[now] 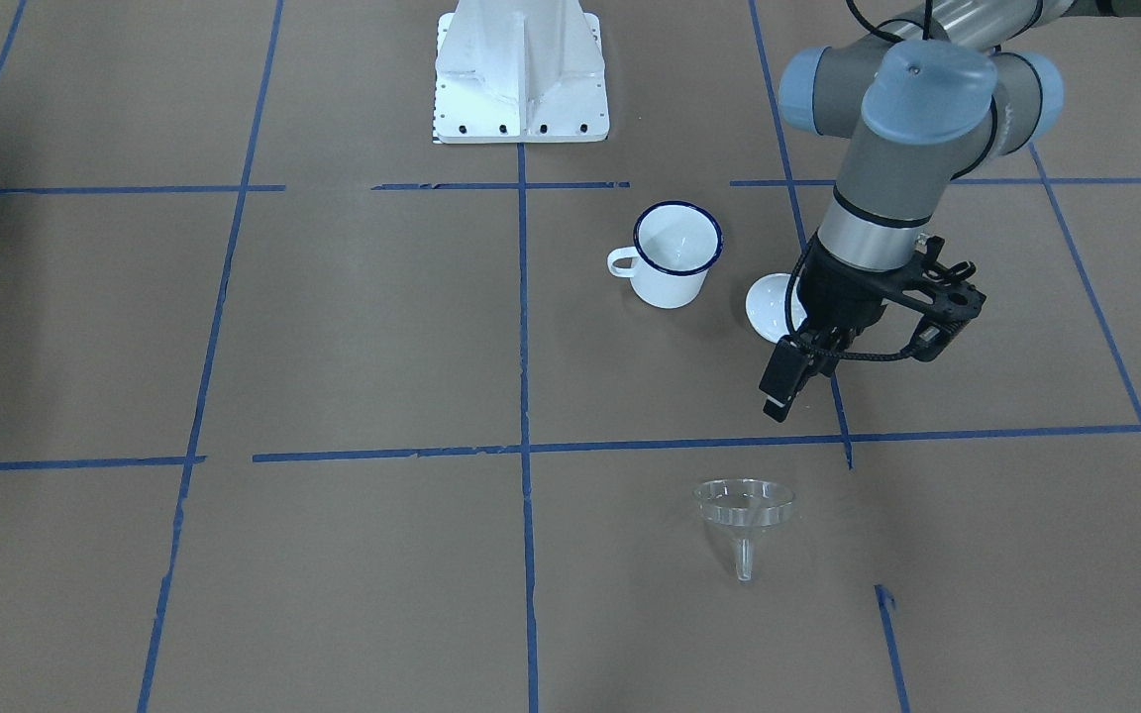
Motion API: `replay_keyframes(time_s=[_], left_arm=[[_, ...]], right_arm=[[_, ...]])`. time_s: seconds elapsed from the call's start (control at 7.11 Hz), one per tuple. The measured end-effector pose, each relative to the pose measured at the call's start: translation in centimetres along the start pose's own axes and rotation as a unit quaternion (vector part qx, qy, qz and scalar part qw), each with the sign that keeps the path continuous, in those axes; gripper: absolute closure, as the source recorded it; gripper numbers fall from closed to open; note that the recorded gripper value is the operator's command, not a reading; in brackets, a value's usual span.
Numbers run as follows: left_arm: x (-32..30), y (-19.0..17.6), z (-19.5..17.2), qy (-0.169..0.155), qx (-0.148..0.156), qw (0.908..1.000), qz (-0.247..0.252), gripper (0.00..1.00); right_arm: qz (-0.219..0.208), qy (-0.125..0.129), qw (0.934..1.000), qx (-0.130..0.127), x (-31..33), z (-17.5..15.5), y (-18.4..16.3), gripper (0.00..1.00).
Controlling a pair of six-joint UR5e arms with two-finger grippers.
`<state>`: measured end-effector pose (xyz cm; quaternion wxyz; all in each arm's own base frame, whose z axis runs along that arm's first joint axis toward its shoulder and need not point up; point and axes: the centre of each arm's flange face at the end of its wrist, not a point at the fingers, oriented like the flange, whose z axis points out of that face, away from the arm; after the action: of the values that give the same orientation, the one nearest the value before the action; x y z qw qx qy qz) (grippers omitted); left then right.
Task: Place funnel on cup
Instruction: 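Open the left gripper, release the lid, and move toward the glass funnel, then grasp the clear glass funnel rim with the left gripper and lift it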
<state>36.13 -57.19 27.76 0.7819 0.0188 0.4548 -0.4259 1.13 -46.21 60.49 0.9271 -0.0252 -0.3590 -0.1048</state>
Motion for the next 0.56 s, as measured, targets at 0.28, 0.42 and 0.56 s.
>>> replay_keyframes(time_s=[0.28, 0.42, 0.56], left_arm=[[1.2, 1.9, 4.5, 0.018, 0.027, 0.9960, -0.083, 0.00], [1.9, 2.9, 5.8, 0.020, 0.033, 0.9937, -0.105, 0.00], [2.7, 3.5, 6.7, 0.021, 0.036, 0.9921, -0.118, 0.00]], right_arm=[[0.000, 0.000, 1.0000, 0.000, 0.0, 0.0, 0.0, 0.00], [0.000, 0.000, 1.0000, 0.000, 0.0, 0.0, 0.0, 0.00], [0.000, 0.000, 1.0000, 0.000, 0.0, 0.0, 0.0, 0.00]])
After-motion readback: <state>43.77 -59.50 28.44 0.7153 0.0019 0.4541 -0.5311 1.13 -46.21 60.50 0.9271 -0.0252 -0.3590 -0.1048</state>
